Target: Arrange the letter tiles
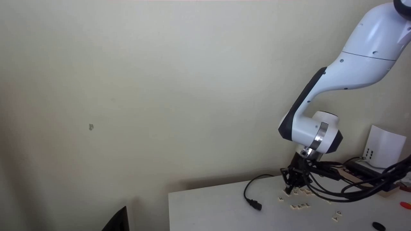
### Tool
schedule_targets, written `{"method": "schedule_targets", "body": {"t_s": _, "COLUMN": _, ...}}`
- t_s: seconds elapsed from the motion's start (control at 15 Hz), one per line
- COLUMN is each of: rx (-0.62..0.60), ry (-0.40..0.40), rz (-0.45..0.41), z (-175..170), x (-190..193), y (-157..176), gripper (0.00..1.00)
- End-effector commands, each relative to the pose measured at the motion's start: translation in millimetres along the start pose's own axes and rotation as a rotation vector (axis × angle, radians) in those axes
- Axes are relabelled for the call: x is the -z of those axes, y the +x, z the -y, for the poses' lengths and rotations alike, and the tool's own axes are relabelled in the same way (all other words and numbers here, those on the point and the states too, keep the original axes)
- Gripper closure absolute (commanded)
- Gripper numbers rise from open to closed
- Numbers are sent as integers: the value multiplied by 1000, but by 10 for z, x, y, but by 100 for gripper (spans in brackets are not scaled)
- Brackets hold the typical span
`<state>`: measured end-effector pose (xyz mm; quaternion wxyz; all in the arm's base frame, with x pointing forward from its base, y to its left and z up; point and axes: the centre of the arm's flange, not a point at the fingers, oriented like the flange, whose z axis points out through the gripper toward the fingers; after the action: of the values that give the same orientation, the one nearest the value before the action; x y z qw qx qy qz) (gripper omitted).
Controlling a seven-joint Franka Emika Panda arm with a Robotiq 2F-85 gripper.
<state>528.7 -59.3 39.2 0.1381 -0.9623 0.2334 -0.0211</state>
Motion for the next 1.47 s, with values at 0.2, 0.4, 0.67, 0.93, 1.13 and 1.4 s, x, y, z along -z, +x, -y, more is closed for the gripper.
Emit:
{"method": "schedule_targets", "body": {"t_s": 0.2, "rx": 28, "ry": 18, "rz": 35, "z": 129, "x": 205, "y": -76, "gripper": 100}}
{"method": "schedule_targets", "body": {"t_s": 0.4, "rx": 45, "ry": 27, "rz": 78, "z": 198, "x": 143, "y": -92, "gripper": 100}}
{"method": "schedule_targets", "body": {"t_s": 0.67, "rx": 79, "ry": 23, "rz": 114, "z": 293, "x": 58, "y": -103, "gripper": 100}}
{"method": "schedule_targets", "body": {"t_s": 0.93, "rx": 107, "ry": 16, "rz": 155, "z": 366, "x": -17, "y": -125, "gripper": 100}}
{"method": "schedule_targets", "body": {"t_s": 1.13, "rx": 116, "ry": 7, "rz": 179, "z": 384, "x": -71, "y": -142, "gripper": 100}}
{"method": "schedule_targets", "body": {"t_s": 1.4, "rx": 107, "ry": -4, "rz": 173, "z": 365, "x": -114, "y": -137, "gripper": 100}}
